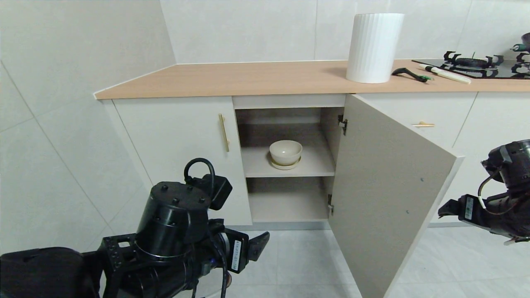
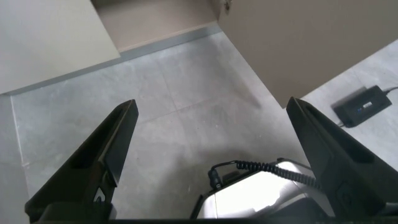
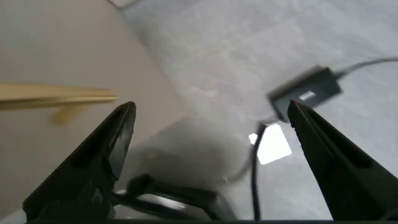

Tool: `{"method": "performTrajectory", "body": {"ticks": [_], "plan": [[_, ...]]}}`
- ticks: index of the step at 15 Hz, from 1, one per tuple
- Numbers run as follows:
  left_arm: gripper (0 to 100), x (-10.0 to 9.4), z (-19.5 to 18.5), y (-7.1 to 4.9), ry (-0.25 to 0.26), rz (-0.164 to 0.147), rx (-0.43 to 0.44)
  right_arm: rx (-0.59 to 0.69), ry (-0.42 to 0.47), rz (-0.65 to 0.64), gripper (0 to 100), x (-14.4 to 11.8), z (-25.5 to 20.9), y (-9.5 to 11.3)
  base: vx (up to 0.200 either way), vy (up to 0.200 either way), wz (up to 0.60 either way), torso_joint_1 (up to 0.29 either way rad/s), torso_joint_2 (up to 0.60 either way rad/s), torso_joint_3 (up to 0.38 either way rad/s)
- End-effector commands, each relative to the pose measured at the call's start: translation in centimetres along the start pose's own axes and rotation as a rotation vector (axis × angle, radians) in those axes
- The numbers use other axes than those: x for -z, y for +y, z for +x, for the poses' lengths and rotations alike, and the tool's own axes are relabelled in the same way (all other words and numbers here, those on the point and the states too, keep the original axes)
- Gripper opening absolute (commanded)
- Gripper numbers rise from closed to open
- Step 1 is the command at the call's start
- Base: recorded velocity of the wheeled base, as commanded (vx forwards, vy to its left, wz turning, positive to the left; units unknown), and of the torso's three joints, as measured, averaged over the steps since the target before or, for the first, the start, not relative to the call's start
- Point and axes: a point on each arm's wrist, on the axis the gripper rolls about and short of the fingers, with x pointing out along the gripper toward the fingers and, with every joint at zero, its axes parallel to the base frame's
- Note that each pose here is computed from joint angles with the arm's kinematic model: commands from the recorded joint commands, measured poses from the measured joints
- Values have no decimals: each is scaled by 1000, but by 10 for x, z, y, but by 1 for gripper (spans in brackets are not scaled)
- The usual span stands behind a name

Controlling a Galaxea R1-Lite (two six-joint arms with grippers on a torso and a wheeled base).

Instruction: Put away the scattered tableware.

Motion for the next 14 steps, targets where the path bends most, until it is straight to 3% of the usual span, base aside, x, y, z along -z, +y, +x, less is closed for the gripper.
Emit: {"method": "performTrajectory", "body": {"ticks": [1,8,14], "plan": [[100,0,0,0,1,0,0,-16,-12,24,100,-1,-2,1,0,0,0,0,0,0],[100,0,0,0,1,0,1,-105,-54,66,100,-4,-3,12,0,0,0,0,0,0],[100,0,0,0,0,0,2,-273,11,-49,100,18,-14,51,0,0,0,0,0,0]]}}
